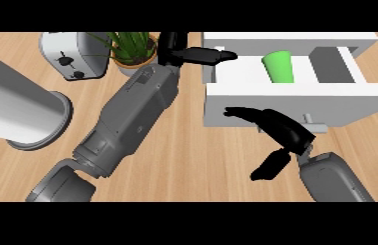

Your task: Pick up the cup, place it into the drawer and close the drawer

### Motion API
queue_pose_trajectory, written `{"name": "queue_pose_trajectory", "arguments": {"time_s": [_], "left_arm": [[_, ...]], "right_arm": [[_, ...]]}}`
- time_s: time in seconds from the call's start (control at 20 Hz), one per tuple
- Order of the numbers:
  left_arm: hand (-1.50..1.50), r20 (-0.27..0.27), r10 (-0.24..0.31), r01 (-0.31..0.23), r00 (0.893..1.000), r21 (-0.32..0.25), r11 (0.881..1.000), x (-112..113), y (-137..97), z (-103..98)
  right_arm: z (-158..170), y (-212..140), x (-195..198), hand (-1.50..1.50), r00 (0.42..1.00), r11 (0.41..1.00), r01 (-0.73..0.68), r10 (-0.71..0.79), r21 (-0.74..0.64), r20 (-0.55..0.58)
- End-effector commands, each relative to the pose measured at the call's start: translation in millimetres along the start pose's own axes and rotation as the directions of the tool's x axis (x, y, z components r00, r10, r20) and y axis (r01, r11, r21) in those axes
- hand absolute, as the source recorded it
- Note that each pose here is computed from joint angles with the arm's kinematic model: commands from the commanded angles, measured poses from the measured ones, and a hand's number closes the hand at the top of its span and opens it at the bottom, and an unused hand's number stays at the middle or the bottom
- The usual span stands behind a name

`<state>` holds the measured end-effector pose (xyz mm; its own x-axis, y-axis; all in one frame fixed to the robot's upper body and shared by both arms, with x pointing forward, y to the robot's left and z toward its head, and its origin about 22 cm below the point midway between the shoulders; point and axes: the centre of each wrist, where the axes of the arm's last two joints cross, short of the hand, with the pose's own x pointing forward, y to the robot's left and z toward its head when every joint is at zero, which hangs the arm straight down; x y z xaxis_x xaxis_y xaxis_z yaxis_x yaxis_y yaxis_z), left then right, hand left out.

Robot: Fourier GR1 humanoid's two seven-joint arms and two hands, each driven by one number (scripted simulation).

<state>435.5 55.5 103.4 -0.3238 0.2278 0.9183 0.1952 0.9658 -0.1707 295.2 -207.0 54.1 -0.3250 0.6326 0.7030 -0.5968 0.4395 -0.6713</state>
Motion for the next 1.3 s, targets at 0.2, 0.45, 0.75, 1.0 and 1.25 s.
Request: {"name": "queue_pose_trajectory", "arguments": {"time_s": [0.2,0.45,0.75,1.0,1.25], "left_arm": [[-1.50,0.042,0.045,-0.046,0.998,0.006,0.999,1,46,9],[-1.50,0.018,0.064,-0.065,0.998,0.021,0.998,5,64,13],[-1.50,-0.003,0.082,-0.082,0.997,-0.007,0.997,-5,77,32],[-1.50,-0.016,0.072,-0.073,0.997,-0.036,0.997,-9,93,44],[-1.50,-0.014,0.069,-0.069,0.998,-0.043,0.997,-7,104,48]], "right_arm": [[-30,20,-77,1.50,0.986,0.995,-0.075,0.083,0.062,-0.143],[-53,-25,-83,1.50,0.994,0.996,-0.035,0.026,-0.083,-0.107],[-56,-86,-82,1.50,0.998,0.966,-0.002,-0.016,-0.258,-0.068],[-51,-122,-78,1.50,0.994,0.917,-0.009,-0.036,-0.398,-0.104],[-37,-148,-75,1.50,0.993,0.905,0.019,-0.066,-0.426,-0.096]]}}
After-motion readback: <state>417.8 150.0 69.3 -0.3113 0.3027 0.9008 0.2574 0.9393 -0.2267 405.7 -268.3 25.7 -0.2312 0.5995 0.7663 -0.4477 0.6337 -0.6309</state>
